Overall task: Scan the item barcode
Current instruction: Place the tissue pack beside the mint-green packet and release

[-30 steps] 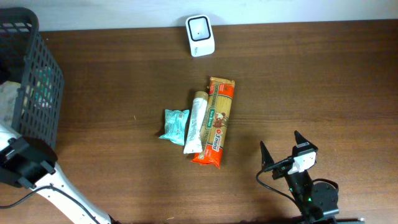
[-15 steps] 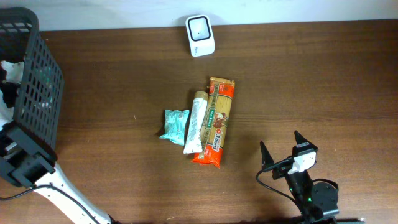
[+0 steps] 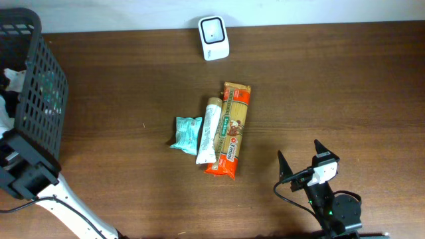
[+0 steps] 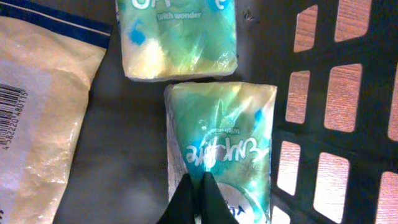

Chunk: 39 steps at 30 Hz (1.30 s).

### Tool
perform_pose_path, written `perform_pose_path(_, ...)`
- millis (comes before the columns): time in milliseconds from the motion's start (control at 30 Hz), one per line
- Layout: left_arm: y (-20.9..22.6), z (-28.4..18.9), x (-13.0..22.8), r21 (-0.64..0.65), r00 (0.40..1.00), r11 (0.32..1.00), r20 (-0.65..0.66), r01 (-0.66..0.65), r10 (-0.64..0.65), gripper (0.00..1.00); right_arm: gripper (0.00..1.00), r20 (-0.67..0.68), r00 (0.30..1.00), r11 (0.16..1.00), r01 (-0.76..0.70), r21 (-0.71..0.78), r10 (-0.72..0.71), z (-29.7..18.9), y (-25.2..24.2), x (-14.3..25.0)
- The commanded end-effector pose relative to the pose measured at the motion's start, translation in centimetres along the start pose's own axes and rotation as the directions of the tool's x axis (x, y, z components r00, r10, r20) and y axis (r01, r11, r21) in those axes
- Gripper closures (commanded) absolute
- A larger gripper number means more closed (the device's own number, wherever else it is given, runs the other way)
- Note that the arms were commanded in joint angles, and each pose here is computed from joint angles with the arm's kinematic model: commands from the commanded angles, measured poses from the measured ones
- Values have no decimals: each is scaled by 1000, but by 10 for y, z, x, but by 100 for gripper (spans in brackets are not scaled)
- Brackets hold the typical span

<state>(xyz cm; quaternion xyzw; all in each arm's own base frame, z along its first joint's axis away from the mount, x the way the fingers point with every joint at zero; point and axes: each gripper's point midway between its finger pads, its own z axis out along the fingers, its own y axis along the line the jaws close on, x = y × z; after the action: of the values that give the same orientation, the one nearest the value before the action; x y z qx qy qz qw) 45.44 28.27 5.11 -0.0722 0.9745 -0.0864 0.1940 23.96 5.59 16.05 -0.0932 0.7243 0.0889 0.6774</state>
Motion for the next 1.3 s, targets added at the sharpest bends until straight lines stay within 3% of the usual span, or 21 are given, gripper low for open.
perform_pose_path(0, 10, 5, 6, -29, 997, 997, -24, 75, -75, 100, 1, -3, 1000, 1000, -1, 1, 1, 0, -1, 3)
perform_pose_path(100, 24, -70, -30, -170, 962, 951, 137, 259, -238, 100, 1, -3, 1000, 1000, -1, 1, 1, 0, -1, 3)
perform_pose_path(167, 5, -164, -64, -181, 900, 921, 341, 346, -271, 100, 1, -3, 1000, 1000, -1, 1, 1, 0, -1, 3)
perform_pose_path(233, -23, -235, -75, -162, 839, 908, 471, 385, -272, 100, 1, -3, 1000, 1000, -1, 1, 1, 0, -1, 3)
perform_pose_path(300, -65, -304, -72, -158, 797, 920, 566, 359, -213, 100, 1, -3, 1000, 1000, -1, 1, 1, 0, -1, 3)
perform_pose_path(433, -172, -379, -52, -83, 762, 977, 640, 196, -98, 100, 1, -3, 1000, 1000, -1, 1, 1, 0, -1, 3)
perform_pose_path(500, -233, -361, -27, -9, 842, 996, 534, 90, -72, 100, 1, -3, 1000, 1000, -1, 1, 1, 0, -1, 3)
perform_pose_path(567, -289, -313, 1, 58, 940, 997, 340, -47, 24, 100, 1, -3, 1000, 1000, -1, 1, 1, 0, -1, 3)
perform_pose_path(633, -339, -259, 26, 129, 971, 975, 178, -181, 156, 100, 1, -3, 1000, 1000, -1, 1, 1, 0, -1, 3)
perform_pose_path(667, -351, -243, 33, 149, 973, 967, 140, -205, 185, 100, 1, -3, 1000, 1000, -1, 1, 1, 0, -1, 3)
perform_pose_path(767, -402, -136, 82, 236, 955, 930, -29, -281, 296, 100, 1, -3, 1000, 1000, -1, 1, 1, 0, -1, 3)
perform_pose_path(867, -412, -62, 133, 260, 945, 929, -121, -265, 303, 100, 1, -3, 1000, 1000, -1, 1, 1, 0, -1, 3)
perform_pose_path(1033, -402, -7, 166, 255, 952, 935, -116, -247, 283, 100, 1, -3, 1000, 1000, -1, 1, 1, 0, -1, 3)
perform_pose_path(1067, -401, -3, 169, 258, 952, 934, -115, -247, 284, 97, 1, -3, 1000, 1000, -1, 1, 1, 0, -1, 3)
perform_pose_path(1100, -401, -3, 170, 259, 952, 934, -117, -246, 284, 84, 1, -3, 1000, 1000, -1, 1, 1, 0, -1, 3)
perform_pose_path(1133, -408, -5, 170, 295, 952, 925, -115, -240, 284, 59, 1, -3, 1000, 1000, -1, 1, 1, 0, -1, 3)
perform_pose_path(1200, -415, -17, 164, 318, 952, 918, -116, -236, 284, 48, 1, -3, 1000, 1000, -1, 1, 1, 0, -1, 3)
perform_pose_path(1267, -422, -39, 148, 318, 952, 915, -96, -248, 291, 44, 1, -3, 1000, 1000, -1, 1, 1, 0, -1, 3)
